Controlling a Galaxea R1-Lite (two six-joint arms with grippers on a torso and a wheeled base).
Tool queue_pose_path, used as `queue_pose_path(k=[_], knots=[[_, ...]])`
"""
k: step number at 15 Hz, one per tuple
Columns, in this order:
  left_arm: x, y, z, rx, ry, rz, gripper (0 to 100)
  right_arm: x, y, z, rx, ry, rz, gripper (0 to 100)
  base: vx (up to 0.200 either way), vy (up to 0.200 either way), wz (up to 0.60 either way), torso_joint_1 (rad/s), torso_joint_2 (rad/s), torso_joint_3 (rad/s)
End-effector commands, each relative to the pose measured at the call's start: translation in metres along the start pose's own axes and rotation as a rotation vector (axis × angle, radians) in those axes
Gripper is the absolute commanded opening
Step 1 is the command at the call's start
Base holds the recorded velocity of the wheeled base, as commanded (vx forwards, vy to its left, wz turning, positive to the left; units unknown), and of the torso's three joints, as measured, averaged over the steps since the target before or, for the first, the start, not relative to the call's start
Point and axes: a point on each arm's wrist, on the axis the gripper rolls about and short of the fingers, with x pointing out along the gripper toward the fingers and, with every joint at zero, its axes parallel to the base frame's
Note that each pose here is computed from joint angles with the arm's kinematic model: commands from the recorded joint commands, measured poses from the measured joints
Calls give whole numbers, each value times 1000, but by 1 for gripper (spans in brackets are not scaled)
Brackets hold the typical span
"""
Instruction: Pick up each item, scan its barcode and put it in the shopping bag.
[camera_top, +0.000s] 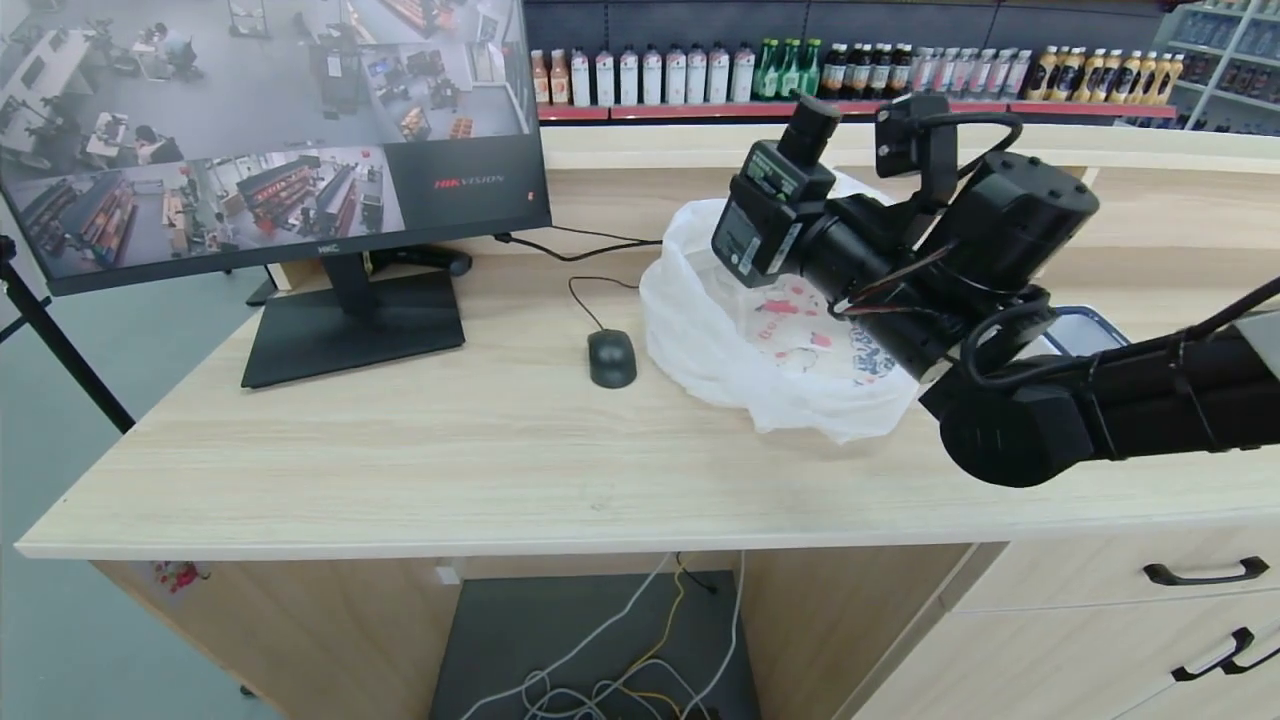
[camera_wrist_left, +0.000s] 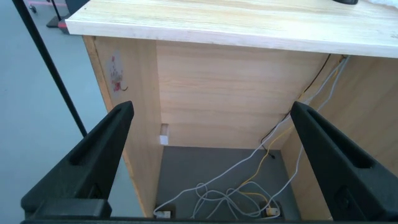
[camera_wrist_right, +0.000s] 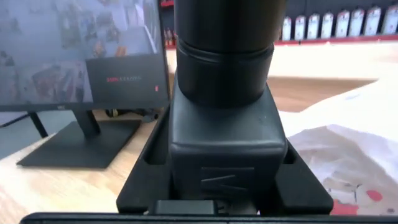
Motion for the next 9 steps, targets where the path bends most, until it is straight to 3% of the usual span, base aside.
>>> queue_pose_path(k=[1, 4, 9], knots=[[0, 0, 0, 0, 0, -1, 100, 6, -3, -10, 3, 31, -6, 0, 0, 0, 0, 0, 0, 0], [0, 0, 0, 0, 0, 0, 100, 14, -5, -11, 33, 87, -15, 0, 0, 0, 0, 0, 0, 0], [0, 0, 0, 0, 0, -1, 100, 25, -28, -22, 21, 150, -67, 0, 0, 0, 0, 0, 0, 0]])
